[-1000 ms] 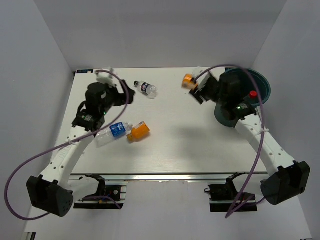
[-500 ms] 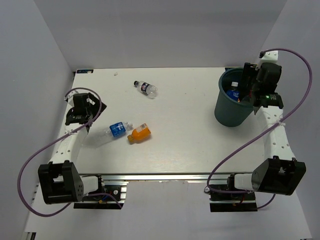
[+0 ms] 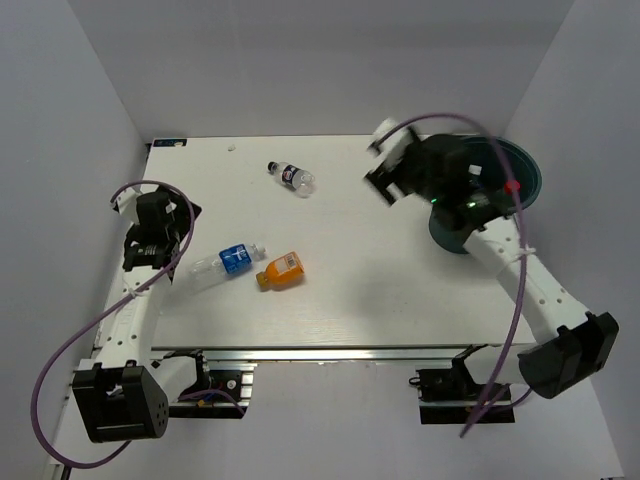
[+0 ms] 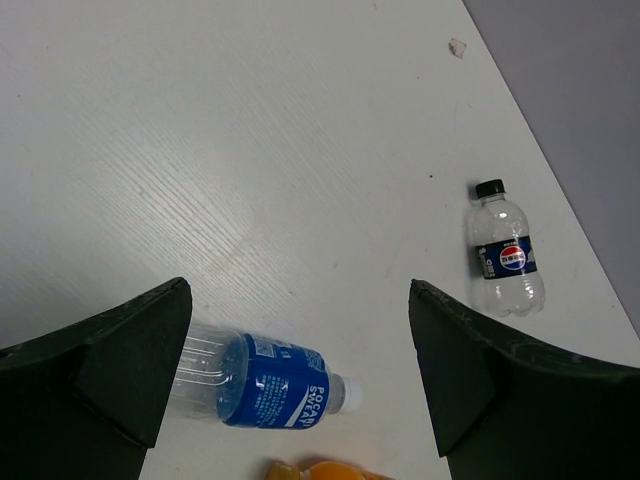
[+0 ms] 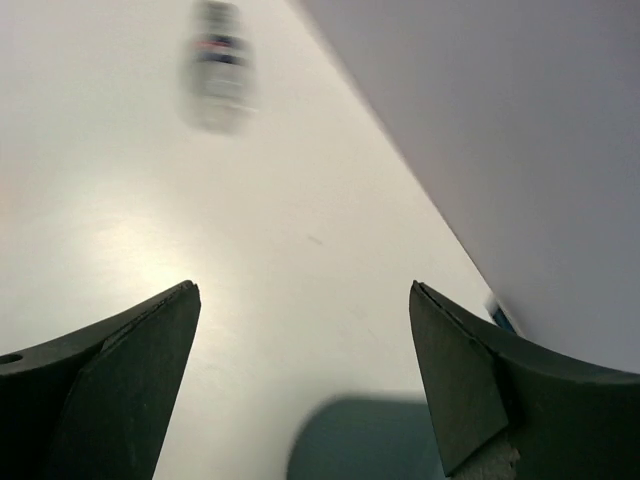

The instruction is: Put the plastic bottles in the bin

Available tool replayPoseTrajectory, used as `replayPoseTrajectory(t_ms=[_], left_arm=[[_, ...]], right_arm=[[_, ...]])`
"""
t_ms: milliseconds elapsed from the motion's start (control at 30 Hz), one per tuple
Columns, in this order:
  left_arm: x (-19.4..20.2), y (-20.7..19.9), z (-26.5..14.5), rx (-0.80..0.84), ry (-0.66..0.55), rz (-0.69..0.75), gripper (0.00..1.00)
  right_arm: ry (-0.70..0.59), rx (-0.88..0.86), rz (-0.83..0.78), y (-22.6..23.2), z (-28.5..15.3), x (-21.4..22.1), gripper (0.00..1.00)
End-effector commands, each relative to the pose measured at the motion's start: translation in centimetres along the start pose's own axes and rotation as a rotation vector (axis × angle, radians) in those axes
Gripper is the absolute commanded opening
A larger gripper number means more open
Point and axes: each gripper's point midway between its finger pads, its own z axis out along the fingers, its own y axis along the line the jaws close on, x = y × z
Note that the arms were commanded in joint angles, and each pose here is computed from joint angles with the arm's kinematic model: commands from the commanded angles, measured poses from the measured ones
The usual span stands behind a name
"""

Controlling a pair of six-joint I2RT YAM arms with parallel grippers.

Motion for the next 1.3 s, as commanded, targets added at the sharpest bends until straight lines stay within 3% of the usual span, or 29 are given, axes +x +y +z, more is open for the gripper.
replayPoseTrajectory(t_ms=[0,100,200,367,567,900,1000,1100,1267], left_arm=[[0.4,1.1,-0.2,-0.043,0.005,-0.034,0.98],[1.0,1.6,-0.4,-0.059,0.028,-0.054,0.98],[1.5,1.8,-0.7,-0.054,0.043,-0.075,0.98],[2.9,2.2,-1.3,-0.041,0.076,-0.139,0.98],[3.3,2.6,-2.3,-0.013,0.07,-0.171,0.98],[3.2,4.1,-2.7,-0.07,0.047,-0.148,0.98],[3.7,4.7,-2.4,-0.092,0.059,-0.15,0.98],[3.9,4.8,-2.4,-0.101,0.064,-0.152,0.98],[3.4,4.2,-2.5,-0.078,0.056,-0.164,0.98]], right_arm=[[-0.018,-0.38,-0.396,11.7,0.8,0.7,0.89],[-0.115,-0.674,-0.573,21.6,0.8,1.0,0.89],[-0.131,-0.774,-0.681,27.7,1.8,1.5,0.89],[-0.165,-0.827,-0.668,34.0,5.3,1.5,0.89],[-0.129,-0.811,-0.742,37.6,9.7,4.0,0.89],[-0.033,-0.861,-0.749,41.0,13.0,9.6,0.88],[-0.04,-0.888,-0.714,41.5,12.4,9.5,0.78],[-0.06,-0.889,-0.689,41.1,11.5,8.6,0.51],[-0.149,-0.811,-0.666,36.8,7.3,5.2,0.42]])
